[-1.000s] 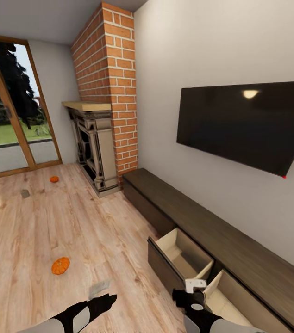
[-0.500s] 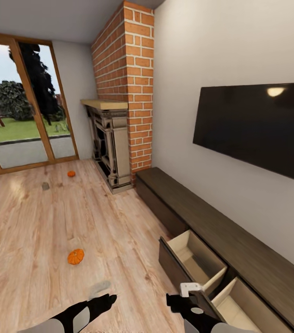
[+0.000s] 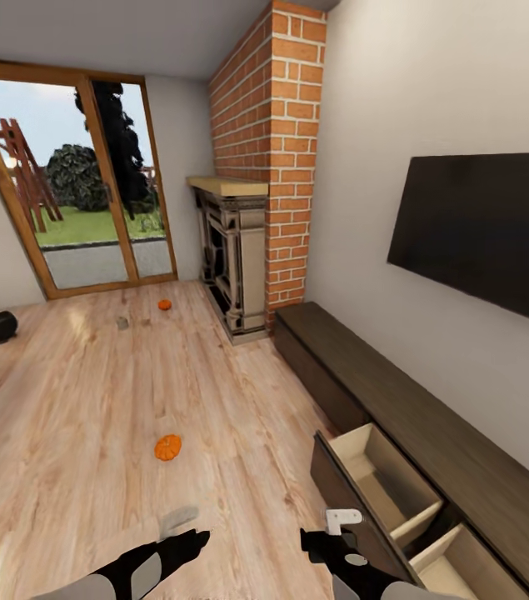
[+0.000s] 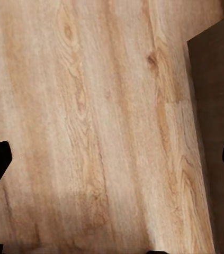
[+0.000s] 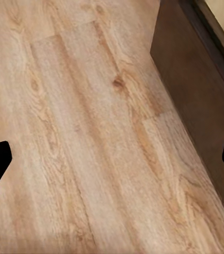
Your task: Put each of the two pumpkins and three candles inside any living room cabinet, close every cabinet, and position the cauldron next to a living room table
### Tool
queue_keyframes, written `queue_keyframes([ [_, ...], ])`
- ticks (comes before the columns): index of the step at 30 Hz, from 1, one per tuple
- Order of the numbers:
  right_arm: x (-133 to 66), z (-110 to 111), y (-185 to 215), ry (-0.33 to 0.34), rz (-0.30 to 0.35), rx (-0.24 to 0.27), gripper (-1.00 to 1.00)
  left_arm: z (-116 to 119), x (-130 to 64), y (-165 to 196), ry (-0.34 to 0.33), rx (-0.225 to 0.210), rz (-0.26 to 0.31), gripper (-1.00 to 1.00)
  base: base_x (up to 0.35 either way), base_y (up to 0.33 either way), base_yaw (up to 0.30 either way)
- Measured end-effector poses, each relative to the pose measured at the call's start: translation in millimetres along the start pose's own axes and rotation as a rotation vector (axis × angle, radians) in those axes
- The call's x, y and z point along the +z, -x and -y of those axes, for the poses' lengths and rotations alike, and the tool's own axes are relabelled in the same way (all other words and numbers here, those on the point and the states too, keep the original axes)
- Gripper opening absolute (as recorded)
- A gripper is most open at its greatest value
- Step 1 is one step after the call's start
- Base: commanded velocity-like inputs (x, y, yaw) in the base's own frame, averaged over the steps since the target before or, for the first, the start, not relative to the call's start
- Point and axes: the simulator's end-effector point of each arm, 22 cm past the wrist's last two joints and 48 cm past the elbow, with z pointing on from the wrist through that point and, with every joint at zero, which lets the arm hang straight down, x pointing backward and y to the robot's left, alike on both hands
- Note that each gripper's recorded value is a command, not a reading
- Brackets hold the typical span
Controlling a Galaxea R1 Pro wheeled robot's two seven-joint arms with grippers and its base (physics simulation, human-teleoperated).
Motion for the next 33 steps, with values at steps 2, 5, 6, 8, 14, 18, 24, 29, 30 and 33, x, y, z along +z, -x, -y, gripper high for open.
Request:
queue_keyframes([
  [2,-1.8,-0.1,0.4,0.0,-0.001,0.0,1.0,0.7,-1.8,-0.2,0.0,0.0,-0.002,1.0,0.0,0.0,0.273],
  [5,-4.5,-0.3,1.1,0.0,-0.003,0.001,1.0,1.4,-4.6,-0.3,0.001,0.0,-0.004,1.0,0.0,0.0,0.273],
  [6,-5.4,-0.4,1.2,0.0,-0.004,0.0,1.0,1.6,-5.5,-0.4,0.001,0.0,-0.005,1.0,0.0,0.0,0.273],
  [8,-7.2,-0.2,1.5,0.0,-0.006,0.001,1.0,1.9,-7.3,-0.5,0.001,0.0,-0.006,1.0,0.0,0.0,0.273],
  [14,-22.2,32.1,-53.7,-0.043,-0.085,0.0,1.0,3.6,-12.5,-1.3,0.002,0.0,-0.011,1.0,0.0,0.0,0.261],
  [18,-34.6,63.2,-86.1,-0.081,-0.131,-0.009,1.0,8.1,-15.5,-3.8,-0.002,-0.001,-0.018,1.0,0.0,0.0,0.217],
  [24,-43.6,73.6,-96.6,-0.092,-0.15,-0.014,1.0,7.0,-21.2,-25.3,0.002,-0.007,-0.049,1.0,0.0,0.0,0.181],
  [29,-48.5,71.2,-97.3,-0.09,-0.154,-0.014,1.0,-14.5,-33.5,-91.7,0.032,-0.023,-0.133,1.0,0.0,0.0,0.179],
  [30,-49.5,68.9,-97.6,-0.087,-0.156,-0.013,1.0,-18.9,-36.9,-105.8,0.039,-0.027,-0.151,1.0,0.0,0.0,0.193],
  [33,-52.6,64.9,-98.9,-0.083,-0.16,-0.012,1.0,-23.9,-43.3,-125.4,0.047,-0.032,-0.177,1.0,0.0,0.0,0.224],
])
